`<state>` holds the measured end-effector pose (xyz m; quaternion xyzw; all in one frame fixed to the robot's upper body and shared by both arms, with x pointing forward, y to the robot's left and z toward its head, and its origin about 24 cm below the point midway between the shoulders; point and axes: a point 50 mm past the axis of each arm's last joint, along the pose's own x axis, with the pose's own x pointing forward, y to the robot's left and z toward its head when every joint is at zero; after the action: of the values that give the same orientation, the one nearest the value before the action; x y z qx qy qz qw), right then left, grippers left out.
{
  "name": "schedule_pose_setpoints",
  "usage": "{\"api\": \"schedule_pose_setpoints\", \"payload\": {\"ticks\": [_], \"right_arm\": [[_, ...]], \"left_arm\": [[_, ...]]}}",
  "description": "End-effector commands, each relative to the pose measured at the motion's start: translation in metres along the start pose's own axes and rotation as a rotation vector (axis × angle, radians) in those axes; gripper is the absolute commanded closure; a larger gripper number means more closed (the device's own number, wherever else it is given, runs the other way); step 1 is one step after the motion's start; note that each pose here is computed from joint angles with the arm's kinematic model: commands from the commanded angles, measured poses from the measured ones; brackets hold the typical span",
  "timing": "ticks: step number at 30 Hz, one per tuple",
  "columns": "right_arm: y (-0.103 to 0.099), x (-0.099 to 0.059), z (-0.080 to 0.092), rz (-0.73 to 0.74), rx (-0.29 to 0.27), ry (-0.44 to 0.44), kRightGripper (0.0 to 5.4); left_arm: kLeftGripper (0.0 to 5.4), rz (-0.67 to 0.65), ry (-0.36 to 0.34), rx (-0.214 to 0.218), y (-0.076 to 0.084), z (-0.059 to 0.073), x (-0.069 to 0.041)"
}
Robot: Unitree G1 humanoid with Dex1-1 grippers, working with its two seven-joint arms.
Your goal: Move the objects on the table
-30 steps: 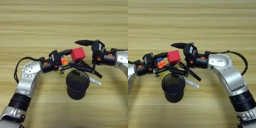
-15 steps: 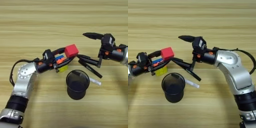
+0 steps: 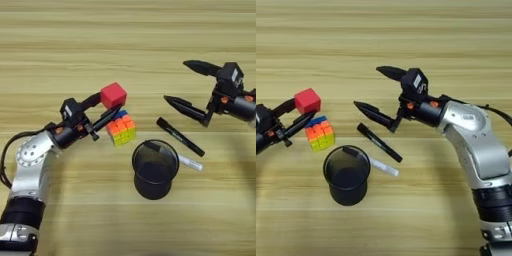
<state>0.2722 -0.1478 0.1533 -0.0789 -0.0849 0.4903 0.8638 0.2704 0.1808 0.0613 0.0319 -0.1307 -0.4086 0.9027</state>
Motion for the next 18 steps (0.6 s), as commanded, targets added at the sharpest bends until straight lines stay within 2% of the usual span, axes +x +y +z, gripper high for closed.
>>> {"api": "schedule_pose_setpoints", "payload": {"ticks": [1, 12, 18], "right_arm": [[-0.006, -0.004, -0.002, -0.047, 0.001, -0.002, 0.00], [-0.016, -0.009, 0.001, -0.108, -0.007, -0.015, 0.00], [-0.018, -0.010, 0.003, -0.124, -0.013, -0.023, 0.00]], "left_arm": [[3.24, 0.061, 0.021, 0.009, 0.009, -0.003, -0.008], [3.24, 0.170, 0.114, -0.008, 0.021, -0.021, -0.027], [3.24, 0.210, 0.143, -0.006, 0.024, -0.027, -0.033]]}}
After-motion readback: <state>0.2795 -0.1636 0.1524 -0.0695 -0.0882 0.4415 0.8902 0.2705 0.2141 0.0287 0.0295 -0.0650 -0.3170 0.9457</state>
